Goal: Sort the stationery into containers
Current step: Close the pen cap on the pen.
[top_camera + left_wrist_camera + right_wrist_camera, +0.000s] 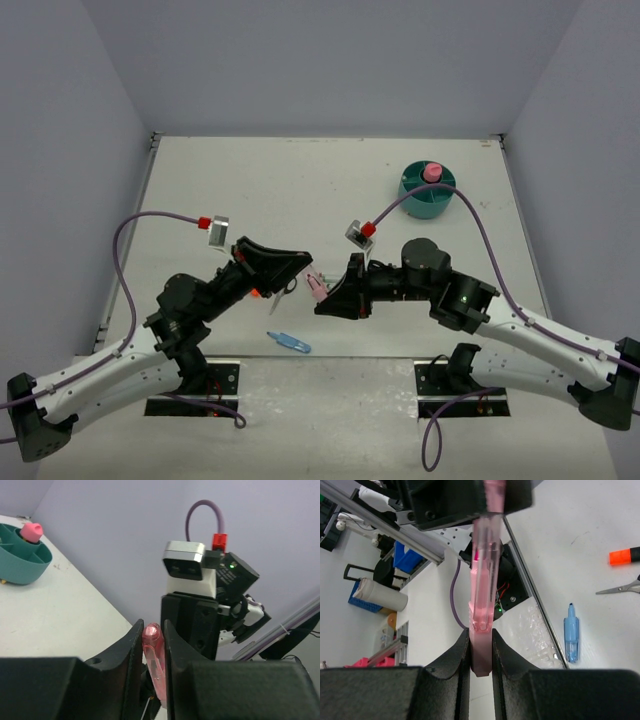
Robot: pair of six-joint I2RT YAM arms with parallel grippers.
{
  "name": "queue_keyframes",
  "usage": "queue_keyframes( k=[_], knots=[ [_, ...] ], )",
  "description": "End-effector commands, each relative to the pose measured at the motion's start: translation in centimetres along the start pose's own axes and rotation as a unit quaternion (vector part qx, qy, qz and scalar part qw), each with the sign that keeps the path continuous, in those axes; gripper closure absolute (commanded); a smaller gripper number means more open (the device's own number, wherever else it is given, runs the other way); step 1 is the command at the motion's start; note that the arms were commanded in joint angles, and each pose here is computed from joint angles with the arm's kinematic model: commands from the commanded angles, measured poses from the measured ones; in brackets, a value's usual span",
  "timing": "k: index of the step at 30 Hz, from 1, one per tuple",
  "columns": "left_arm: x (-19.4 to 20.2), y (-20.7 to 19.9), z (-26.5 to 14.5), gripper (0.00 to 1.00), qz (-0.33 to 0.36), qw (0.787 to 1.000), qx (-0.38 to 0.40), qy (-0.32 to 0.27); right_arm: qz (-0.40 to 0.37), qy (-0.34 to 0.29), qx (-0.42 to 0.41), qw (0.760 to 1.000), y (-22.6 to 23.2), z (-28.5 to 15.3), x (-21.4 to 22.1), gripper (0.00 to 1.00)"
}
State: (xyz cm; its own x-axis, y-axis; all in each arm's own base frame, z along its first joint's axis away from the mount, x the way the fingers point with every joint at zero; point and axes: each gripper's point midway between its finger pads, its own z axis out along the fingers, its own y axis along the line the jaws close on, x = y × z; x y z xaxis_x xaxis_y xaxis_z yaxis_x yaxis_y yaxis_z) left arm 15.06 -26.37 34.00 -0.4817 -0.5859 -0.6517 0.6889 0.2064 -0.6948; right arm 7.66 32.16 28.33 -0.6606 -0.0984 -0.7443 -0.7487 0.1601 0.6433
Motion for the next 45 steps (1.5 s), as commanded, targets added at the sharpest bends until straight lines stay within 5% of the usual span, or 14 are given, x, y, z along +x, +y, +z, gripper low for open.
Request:
queue_keyframes(
  k=[1,7,26,37,45],
  knots=[
    [-1.4,-1.2,0.0,0.86,0.026,0.999,0.019,-0.02,-0.007,-0.008,-0.033,0.999,1.9,-0.3,-0.9,1.0],
    [-0.8,-1.4,0.1,1.0,0.027,0.999,0.033,-0.011,0.002,-0.023,-0.031,0.999,2.5,-0.7,-1.9,1.0],
    [1.7,0.2,-0.1,1.0,-0.009,0.999,0.039,0.008,-0.06,-0.115,-0.079,0.988,6.1,-1.2,-7.5,1.0],
    [6.1,1.2,-0.8,1.0,-0.008,0.995,0.075,0.069,-0.106,-0.224,-0.023,0.969,8.7,-1.8,-17.5,1.0],
    [9.3,2.6,-2.5,1.0,0.0,0.99,0.07,0.12,-0.1,-0.218,0.004,0.971,6.6,-1.5,-20.6,1.0]
  ],
)
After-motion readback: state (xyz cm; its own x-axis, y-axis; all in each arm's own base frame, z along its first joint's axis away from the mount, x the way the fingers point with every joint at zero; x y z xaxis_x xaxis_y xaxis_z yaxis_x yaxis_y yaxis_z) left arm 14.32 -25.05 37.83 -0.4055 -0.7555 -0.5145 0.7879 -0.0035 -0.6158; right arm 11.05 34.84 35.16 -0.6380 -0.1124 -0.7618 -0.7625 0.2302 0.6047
